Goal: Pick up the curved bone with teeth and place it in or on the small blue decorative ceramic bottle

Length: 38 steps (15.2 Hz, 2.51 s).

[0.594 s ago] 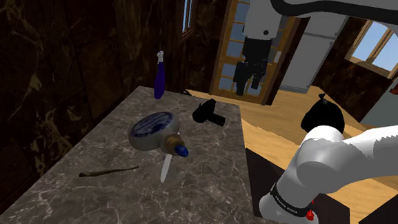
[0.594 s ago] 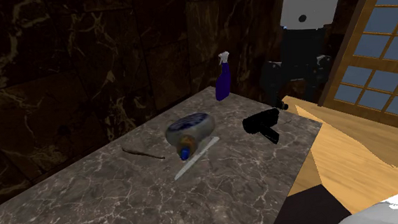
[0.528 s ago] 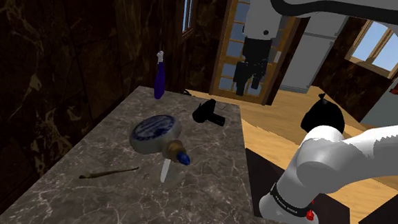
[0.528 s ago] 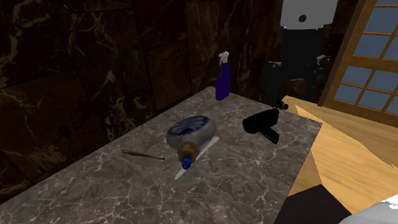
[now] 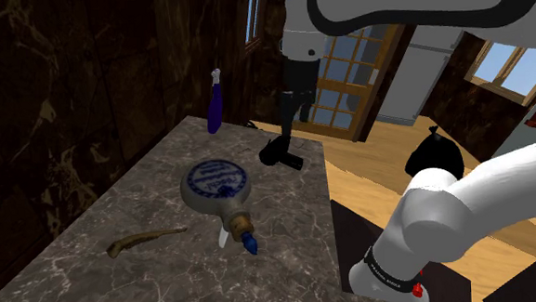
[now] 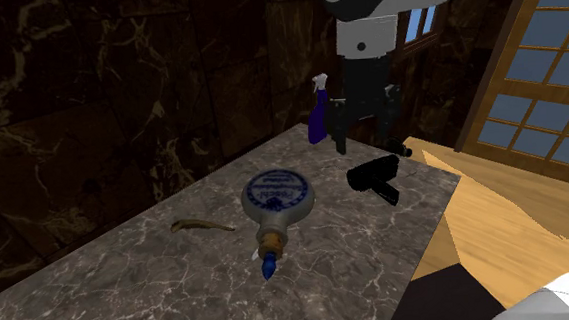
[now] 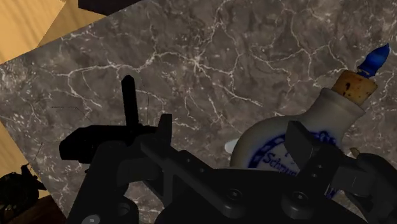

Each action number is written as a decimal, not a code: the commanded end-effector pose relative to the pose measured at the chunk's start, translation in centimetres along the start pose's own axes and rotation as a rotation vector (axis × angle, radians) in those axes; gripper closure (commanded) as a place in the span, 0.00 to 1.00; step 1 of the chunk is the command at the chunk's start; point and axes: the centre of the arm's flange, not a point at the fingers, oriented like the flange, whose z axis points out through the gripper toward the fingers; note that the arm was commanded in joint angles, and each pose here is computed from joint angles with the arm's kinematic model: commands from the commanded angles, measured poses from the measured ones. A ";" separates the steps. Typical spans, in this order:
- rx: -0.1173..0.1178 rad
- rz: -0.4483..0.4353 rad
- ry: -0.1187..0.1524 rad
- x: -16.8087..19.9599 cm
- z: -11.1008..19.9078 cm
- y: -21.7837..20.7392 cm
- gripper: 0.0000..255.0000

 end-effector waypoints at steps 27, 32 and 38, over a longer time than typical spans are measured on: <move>-0.199 -0.829 0.000 16.9 10.1 -32.3 0.00; -0.235 -0.977 -0.001 16.9 12.6 -38.8 0.00; -0.237 -0.984 -0.001 17.2 15.3 -38.5 0.00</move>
